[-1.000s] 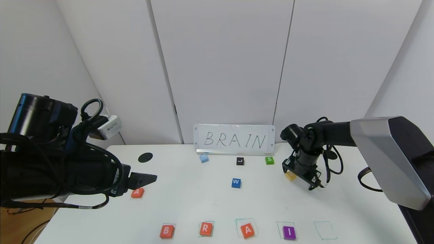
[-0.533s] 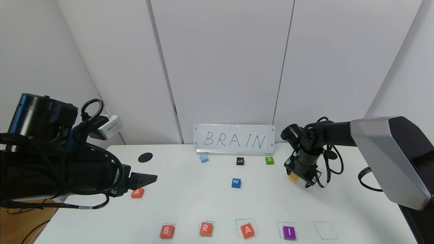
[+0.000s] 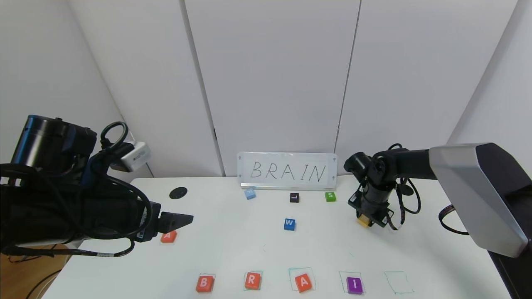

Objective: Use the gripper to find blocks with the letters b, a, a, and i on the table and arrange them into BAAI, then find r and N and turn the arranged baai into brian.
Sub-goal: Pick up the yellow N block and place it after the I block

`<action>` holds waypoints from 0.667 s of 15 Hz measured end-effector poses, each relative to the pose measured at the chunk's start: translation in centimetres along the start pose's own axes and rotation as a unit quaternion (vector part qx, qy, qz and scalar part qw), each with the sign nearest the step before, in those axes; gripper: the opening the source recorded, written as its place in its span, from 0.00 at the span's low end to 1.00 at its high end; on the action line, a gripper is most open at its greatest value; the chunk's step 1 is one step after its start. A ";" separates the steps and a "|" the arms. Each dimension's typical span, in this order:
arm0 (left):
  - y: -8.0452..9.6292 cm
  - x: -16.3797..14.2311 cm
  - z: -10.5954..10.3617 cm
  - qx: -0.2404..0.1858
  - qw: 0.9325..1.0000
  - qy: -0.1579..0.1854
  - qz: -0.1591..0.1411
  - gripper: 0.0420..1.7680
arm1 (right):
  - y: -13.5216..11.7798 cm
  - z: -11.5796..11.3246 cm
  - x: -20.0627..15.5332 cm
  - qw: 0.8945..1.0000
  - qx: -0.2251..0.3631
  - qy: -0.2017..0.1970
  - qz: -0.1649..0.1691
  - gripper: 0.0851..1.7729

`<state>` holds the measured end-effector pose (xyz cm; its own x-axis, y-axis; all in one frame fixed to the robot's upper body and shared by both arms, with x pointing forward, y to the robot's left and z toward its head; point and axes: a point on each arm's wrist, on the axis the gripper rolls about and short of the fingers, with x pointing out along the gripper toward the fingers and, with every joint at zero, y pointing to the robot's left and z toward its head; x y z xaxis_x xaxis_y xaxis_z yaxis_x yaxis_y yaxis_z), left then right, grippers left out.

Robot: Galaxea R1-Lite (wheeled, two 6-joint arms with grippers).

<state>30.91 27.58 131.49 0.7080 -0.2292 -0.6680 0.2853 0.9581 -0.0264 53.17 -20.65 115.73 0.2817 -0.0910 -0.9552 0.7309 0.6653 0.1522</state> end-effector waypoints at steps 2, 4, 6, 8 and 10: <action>0.0 0.1 -0.1 0.001 1.000 0.002 0.000 0.97 | 0.0 0.0 0.0 1.000 0.000 0.000 0.000 0.27; 0.0 0.2 -0.1 0.001 1.000 0.003 0.000 0.97 | -0.1 0.2 -0.1 1.000 -0.002 -0.001 0.001 0.27; 0.0 0.2 -0.1 0.001 1.000 0.005 0.000 0.97 | -0.1 0.3 -0.7 1.000 -0.012 -0.002 0.003 0.27; 0.0 0.3 -0.1 0.001 1.000 0.005 0.000 0.97 | -0.3 0.3 -2.2 0.999 -0.031 -0.003 0.006 0.27; -0.1 0.3 -0.1 0.002 1.000 0.005 -0.001 0.97 | -0.4 0.4 -3.9 0.999 -0.048 -0.009 0.017 0.27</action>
<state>30.98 27.43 131.21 0.7002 -0.2299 -0.6759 0.2900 0.9567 -0.0250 52.06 -20.88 119.52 0.3171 -0.0796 -0.9450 0.6578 0.7363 0.1587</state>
